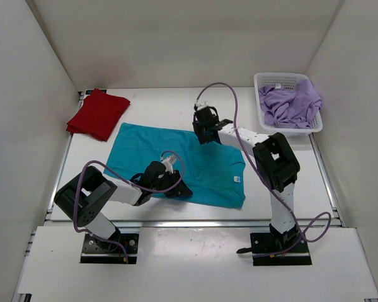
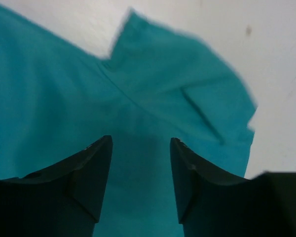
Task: Fold and stack the t-shirts
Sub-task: Grap the side of the flattened tshirt furthest away from the robot with both arms
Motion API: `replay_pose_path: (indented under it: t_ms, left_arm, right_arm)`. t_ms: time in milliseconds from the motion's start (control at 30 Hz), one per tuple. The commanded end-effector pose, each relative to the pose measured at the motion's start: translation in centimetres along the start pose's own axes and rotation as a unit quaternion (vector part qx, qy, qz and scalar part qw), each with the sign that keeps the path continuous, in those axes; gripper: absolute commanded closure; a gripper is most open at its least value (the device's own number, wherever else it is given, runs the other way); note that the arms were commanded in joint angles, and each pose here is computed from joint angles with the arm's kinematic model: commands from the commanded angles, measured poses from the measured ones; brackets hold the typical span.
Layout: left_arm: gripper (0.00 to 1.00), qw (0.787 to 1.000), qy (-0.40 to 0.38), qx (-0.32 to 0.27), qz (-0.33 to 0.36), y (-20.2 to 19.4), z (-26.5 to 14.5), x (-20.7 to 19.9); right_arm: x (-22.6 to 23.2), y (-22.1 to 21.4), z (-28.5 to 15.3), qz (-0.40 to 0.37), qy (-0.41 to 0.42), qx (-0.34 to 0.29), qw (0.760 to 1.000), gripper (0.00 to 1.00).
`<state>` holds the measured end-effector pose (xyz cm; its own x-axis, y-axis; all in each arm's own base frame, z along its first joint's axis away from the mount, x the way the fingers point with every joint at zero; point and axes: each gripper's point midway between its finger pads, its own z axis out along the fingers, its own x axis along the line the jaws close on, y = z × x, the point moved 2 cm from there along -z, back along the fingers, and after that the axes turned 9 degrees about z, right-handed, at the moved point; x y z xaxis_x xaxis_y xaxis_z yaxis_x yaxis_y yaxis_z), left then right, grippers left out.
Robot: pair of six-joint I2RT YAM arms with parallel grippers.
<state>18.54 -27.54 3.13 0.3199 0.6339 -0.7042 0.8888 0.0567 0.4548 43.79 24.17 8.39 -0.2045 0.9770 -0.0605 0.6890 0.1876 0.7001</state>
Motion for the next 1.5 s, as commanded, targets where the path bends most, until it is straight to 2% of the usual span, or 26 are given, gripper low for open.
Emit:
replay_pose_path:
  t_ms: [0,33,100,167,267,400,533,633,833,1067,1233,1300,1467]
  left_arm:
    - [0.68,1.0,0.006,-0.005,0.002,-0.1,-0.3,0.3]
    - [0.68,1.0,0.008,-0.001,0.004,-0.5,-0.4,0.6]
    - [0.67,1.0,0.008,-0.004,0.0,-0.2,-0.3,0.6]
    - [0.68,1.0,0.004,-0.003,0.0,0.0,-0.2,0.4]
    - [0.68,1.0,0.004,-0.003,0.0,0.1,0.1,0.2]
    - [0.68,1.0,0.001,0.002,0.002,-0.1,0.2,0.0]
    - [0.67,1.0,0.003,-0.003,-0.002,0.1,0.0,0.1]
    - [0.67,1.0,0.0,-0.008,0.001,0.3,-0.1,-0.1]
    - [0.68,1.0,0.001,-0.012,0.003,0.4,-0.5,0.0]
    - [0.67,1.0,-0.003,-0.004,0.002,-0.3,-0.5,-0.1]
    - [0.67,1.0,-0.002,-0.011,-0.004,0.2,-0.7,0.1]
    - [0.68,1.0,-0.003,-0.018,-0.001,0.5,-0.7,-0.1]
    - [0.67,1.0,-0.008,-0.019,-0.003,1.1,-0.7,-0.2]
  right_arm:
    - [-5.3,-2.3,0.8,0.035,-0.046,0.019,0.998,0.47]
    - [-6.1,-2.6,0.7,0.057,-0.044,0.016,0.997,0.47]
    - [-6.5,-0.7,-0.9,0.1,0.014,-0.011,0.995,0.48]
    - [-8.2,0.7,-1.8,0.157,0.063,-0.031,0.985,0.55]
    - [-9.0,1.5,-1.7,0.232,0.146,-0.021,0.961,0.68]
    - [-10.7,1.5,0.3,0.277,0.146,-0.004,0.95,0.7]
    - [-10.2,2.3,2.7,0.288,0.153,0.006,0.945,0.63]
    - [-9.7,1.5,4.4,0.307,0.147,0.035,0.94,0.63]
    - [-10.1,0.8,5.3,0.364,0.131,0.041,0.921,0.63]
    - [-11.2,-0.1,5.9,0.397,0.099,0.029,0.912,0.61]
    - [-12.6,0.1,7.0,0.386,0.048,0.03,0.921,0.61]
    - [-12.6,-0.4,7.0,0.393,0.051,0.033,0.917,0.61]
    - [-10.9,0.1,7.3,0.366,0.069,0.052,0.926,0.64]
